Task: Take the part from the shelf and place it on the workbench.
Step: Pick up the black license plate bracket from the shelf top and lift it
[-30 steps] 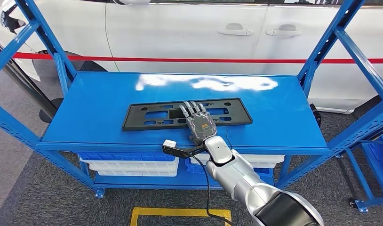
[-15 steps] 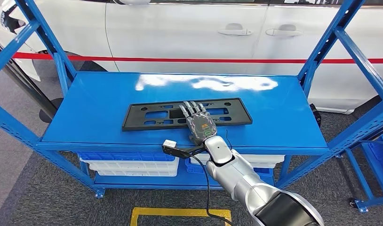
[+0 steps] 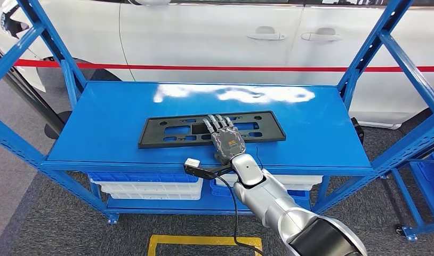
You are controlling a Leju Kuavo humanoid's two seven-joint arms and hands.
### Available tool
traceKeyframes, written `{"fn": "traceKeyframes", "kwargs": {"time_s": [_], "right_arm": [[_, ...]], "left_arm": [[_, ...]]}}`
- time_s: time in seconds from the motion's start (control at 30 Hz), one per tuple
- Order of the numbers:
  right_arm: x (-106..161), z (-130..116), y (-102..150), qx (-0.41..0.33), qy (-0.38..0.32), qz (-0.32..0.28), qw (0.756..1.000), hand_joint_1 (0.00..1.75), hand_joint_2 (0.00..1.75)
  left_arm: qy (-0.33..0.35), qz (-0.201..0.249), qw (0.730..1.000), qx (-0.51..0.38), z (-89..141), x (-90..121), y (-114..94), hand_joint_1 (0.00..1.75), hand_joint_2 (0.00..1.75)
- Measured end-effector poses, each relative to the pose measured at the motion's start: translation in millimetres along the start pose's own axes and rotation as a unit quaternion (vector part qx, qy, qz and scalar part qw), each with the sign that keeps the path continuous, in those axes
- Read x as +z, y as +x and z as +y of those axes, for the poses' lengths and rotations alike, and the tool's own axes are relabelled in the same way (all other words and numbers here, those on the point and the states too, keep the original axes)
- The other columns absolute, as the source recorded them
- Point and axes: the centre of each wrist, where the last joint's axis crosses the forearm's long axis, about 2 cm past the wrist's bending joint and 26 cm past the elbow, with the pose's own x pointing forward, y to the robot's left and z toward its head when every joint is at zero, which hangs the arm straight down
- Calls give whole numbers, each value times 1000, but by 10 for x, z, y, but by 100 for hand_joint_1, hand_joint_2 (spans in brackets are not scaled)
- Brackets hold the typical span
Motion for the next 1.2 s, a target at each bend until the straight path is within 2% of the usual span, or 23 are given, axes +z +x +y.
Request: {"fn": "traceKeyframes", "kwargs": {"time_s": [1.2], "right_arm": [[2,4,-2,0,1,0,1000,0,175]], "left_arm": [[0,0,1000,0,0,0,0,0,0]]}}
